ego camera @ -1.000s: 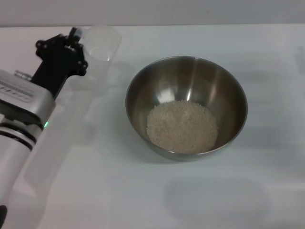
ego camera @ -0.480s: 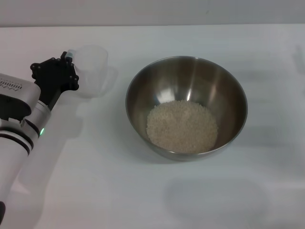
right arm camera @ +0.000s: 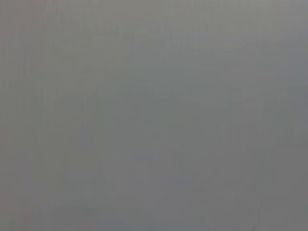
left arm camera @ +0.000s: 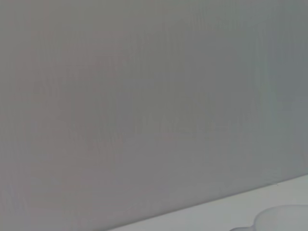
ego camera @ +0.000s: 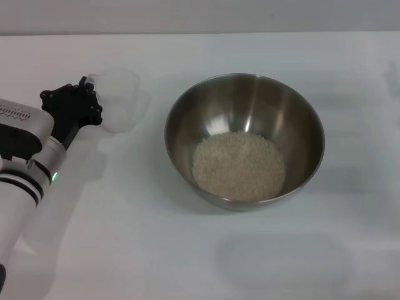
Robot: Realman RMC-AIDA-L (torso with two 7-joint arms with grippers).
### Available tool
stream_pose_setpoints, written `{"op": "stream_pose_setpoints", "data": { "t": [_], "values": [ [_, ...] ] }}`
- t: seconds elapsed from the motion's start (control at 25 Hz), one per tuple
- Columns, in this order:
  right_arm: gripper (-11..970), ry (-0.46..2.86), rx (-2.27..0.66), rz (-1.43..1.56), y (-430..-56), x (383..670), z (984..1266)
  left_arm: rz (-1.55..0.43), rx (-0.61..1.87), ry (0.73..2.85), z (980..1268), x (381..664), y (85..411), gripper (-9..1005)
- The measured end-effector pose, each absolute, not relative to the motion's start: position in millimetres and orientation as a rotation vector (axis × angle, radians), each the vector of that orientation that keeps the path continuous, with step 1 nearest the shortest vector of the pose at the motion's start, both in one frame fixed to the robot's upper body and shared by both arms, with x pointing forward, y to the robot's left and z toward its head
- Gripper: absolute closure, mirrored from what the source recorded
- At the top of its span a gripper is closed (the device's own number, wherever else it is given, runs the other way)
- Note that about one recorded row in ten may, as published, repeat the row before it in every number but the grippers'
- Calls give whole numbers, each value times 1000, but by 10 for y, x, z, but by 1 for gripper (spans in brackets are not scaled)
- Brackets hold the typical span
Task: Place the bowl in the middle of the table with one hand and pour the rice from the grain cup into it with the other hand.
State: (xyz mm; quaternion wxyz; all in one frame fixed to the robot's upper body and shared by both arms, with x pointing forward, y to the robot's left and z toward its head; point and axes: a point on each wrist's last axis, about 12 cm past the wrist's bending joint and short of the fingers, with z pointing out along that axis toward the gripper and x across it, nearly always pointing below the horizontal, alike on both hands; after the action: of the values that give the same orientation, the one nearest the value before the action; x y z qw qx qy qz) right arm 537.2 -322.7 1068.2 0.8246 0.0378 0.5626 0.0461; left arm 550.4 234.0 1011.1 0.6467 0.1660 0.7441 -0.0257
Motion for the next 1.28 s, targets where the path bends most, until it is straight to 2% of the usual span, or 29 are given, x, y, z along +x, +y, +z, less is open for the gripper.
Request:
{"op": "stream_pose_setpoints", "data": {
  "t": [0.48, 0.92, 1.04, 1.16, 1.24, 1.28],
  "values": [
    [305, 1200, 77, 102, -3216, 5363, 10672, -53, 382, 1711, 10078, 5477, 2362, 978],
    [305, 1204, 76, 101, -3218, 5354, 10662, -49, 333, 1730, 9986, 5290, 2469, 584],
    [305, 1205, 76, 100, -3220, 5352, 10660, -80, 253, 1692, 9989, 5166, 2552, 515],
    [305, 1211, 77, 99, -3220, 5339, 10645, -144, 103, 1585, 10044, 4944, 2704, 510],
    [305, 1218, 73, 102, -3209, 5331, 10631, -144, 103, 1585, 10044, 4944, 2704, 508],
    [305, 1223, 69, 105, -3201, 5326, 10622, -165, 51, 1533, 10071, 4836, 2756, 506]
  ]
}}
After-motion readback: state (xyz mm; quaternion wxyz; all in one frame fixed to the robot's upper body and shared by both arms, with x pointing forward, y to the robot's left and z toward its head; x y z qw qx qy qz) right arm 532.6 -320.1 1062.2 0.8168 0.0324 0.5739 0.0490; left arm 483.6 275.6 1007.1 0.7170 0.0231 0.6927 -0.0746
